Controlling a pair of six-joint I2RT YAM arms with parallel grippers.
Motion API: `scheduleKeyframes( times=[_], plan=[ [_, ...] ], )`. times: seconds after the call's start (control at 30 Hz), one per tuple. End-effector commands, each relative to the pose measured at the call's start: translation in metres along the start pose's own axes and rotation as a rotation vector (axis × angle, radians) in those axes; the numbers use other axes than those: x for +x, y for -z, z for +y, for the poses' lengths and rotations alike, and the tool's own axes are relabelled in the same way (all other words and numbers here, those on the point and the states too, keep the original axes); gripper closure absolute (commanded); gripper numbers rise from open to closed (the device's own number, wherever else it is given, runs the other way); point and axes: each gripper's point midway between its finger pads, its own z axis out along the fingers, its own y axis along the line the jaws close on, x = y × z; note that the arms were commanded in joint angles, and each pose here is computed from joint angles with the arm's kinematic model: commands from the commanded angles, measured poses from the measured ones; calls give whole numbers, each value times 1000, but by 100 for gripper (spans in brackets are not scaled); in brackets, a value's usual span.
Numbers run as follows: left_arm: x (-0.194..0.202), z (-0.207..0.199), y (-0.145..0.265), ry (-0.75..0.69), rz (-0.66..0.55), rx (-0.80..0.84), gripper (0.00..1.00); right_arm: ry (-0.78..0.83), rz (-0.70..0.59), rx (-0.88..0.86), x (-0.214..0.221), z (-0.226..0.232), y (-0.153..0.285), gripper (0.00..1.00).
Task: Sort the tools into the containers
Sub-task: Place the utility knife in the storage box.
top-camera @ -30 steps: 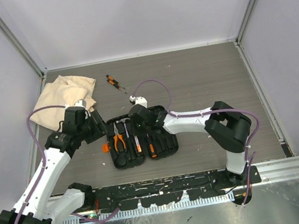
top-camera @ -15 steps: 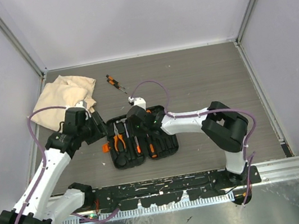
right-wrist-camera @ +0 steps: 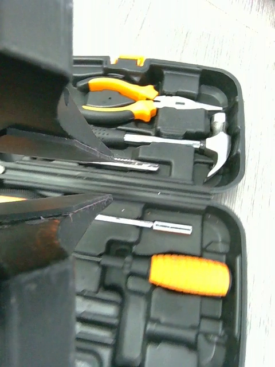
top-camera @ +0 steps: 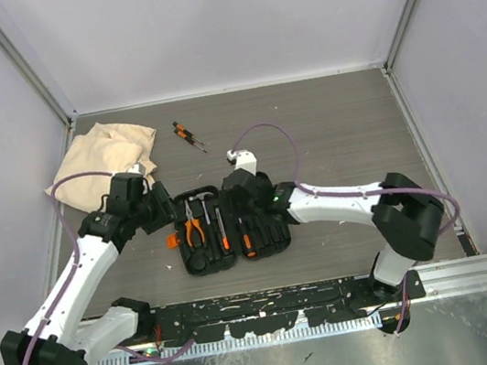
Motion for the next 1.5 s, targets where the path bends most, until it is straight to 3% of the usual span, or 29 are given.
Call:
scheduleKeyframes(
  times=[0.0,0.3,0.63,1.07,1.47],
  plan=[
    [-8,-24,-5,-4,-16,67,49,-25,-93,29,-17,-17,29,67],
    [26,-54,-31,-70,31,34,52,-105,-81,57,9,-56,55,72],
    [51,-73,-64,-146,69,-44,65,-160,-71,47,24,-73,70,77],
    [56,-80,-87,-182,94,-83,78,-167,-70,51,27,-77,72,79],
    [61,-79,-98,-196,113,-98,83,-170,-63,58,29,-78,70,79]
  ],
)
